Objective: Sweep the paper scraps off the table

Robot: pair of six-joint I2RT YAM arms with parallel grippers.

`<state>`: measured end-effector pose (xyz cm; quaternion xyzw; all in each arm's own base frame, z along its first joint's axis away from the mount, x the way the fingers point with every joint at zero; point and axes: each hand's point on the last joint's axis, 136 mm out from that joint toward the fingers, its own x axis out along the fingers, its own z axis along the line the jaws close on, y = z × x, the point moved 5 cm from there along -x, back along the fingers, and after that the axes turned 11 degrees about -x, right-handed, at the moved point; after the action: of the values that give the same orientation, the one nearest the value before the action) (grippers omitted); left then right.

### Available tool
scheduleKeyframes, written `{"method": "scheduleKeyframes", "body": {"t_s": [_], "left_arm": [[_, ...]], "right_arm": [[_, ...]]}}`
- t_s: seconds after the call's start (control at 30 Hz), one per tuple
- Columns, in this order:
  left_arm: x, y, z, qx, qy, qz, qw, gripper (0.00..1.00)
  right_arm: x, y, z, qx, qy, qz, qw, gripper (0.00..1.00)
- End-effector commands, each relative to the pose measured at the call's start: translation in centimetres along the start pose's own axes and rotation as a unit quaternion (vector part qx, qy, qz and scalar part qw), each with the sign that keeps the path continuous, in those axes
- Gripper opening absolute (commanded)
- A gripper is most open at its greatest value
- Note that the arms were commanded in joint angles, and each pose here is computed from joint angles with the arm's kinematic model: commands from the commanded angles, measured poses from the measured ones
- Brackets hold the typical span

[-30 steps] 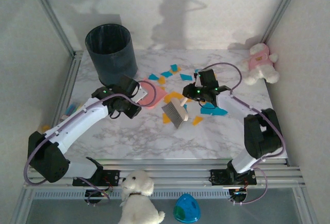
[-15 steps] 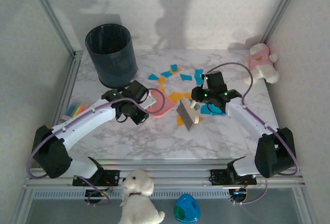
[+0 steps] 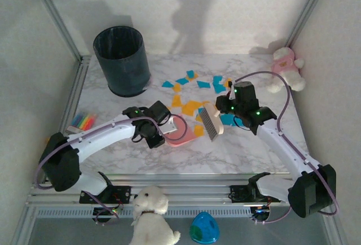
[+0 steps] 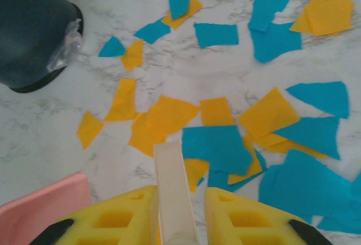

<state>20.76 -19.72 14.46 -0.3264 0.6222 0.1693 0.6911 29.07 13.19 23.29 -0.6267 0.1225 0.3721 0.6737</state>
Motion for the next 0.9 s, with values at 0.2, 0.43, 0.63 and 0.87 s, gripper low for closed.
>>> {"method": "scheduleKeyframes", "body": {"t_s": [0.2,0.43,0.63,0.87], "left_arm": [[1.8,0.7,-0.3,0.045,-0.025,0.052,0.997,0.00],[2.1,0.3,-1.0,0.060,-0.020,0.065,0.996,0.00],[2.5,0.7,-1.4,0.067,-0.009,0.092,0.993,0.00],[3.0,0.5,-1.4,0.064,-0.006,0.109,0.992,0.00]], "right_arm": [[-2.1,0.2,-1.9,-0.066,0.072,-0.059,0.993,0.00],[-2.6,0.9,-2.6,-0.087,0.103,-0.041,0.990,0.00],[-2.8,1.6,-3.0,-0.112,0.117,-0.033,0.986,0.00],[-2.4,2.4,-2.3,-0.135,0.103,-0.022,0.985,0.00]]}}
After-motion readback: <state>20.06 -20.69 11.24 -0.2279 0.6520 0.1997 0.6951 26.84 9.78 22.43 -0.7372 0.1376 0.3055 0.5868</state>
